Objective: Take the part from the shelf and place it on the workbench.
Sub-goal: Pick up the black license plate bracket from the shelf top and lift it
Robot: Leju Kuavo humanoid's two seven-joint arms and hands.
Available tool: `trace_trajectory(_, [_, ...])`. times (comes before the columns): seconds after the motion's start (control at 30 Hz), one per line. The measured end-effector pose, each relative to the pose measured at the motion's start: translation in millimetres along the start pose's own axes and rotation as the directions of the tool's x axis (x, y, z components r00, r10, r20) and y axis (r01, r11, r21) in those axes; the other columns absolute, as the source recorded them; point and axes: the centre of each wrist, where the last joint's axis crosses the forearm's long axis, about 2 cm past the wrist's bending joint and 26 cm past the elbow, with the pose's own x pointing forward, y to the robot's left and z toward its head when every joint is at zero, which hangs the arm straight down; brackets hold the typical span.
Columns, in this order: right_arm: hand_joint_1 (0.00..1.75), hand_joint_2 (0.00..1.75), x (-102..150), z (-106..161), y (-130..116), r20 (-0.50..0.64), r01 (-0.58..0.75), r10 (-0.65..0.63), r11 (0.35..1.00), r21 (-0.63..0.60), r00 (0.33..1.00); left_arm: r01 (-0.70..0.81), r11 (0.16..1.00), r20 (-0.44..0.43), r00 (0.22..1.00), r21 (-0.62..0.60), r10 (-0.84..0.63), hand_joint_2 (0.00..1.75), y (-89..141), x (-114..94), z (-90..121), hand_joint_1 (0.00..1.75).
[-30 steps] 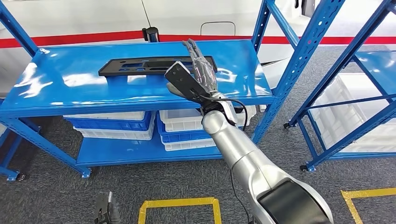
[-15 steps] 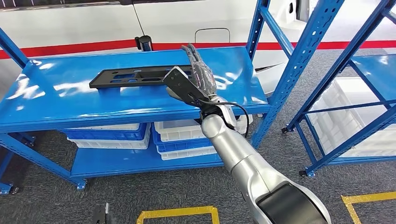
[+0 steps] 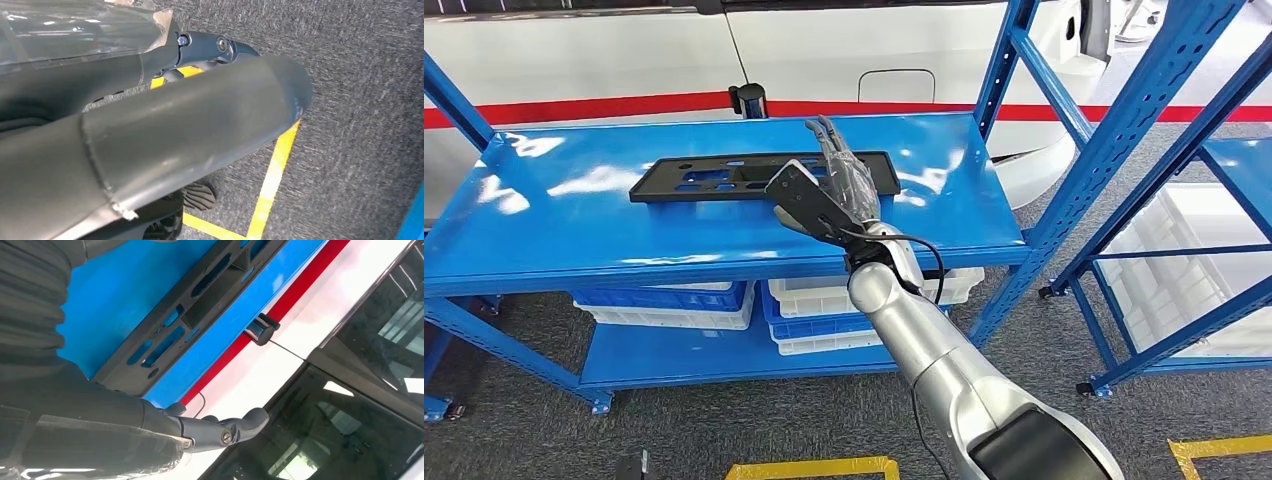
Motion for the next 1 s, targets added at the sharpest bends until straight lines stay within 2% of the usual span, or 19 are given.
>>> trace_trajectory(0.23, [0.00, 1.75, 10.1, -1.5, 3.9, 0.025, 0.002, -0.002, 1.000, 0.010, 1.000, -0.008, 1.000, -0.009, 1.000, 0.009, 0.008, 0.00, 3.2, -3.2, 0.1, 0.00])
trace_trajectory(0.73, [0.00, 1.75, 15.4, -2.3, 6.5, 0.031, 0.026, -0.027, 0.999, 0.024, 0.999, -0.022, 0.999, -0.021, 1.000, 0.034, 0.022, 0.00, 8.5, -7.1, -0.1, 0.00])
trace_trajectory(1.0, [0.00, 1.75, 32.7, 1.0, 24.6, 0.024, 0.084, -0.087, 0.990, 0.110, 0.996, -0.147, 0.985, -0.060, 0.987, 0.087, 0.152, 0.00, 22.0, -29.2, 4.4, 0.00])
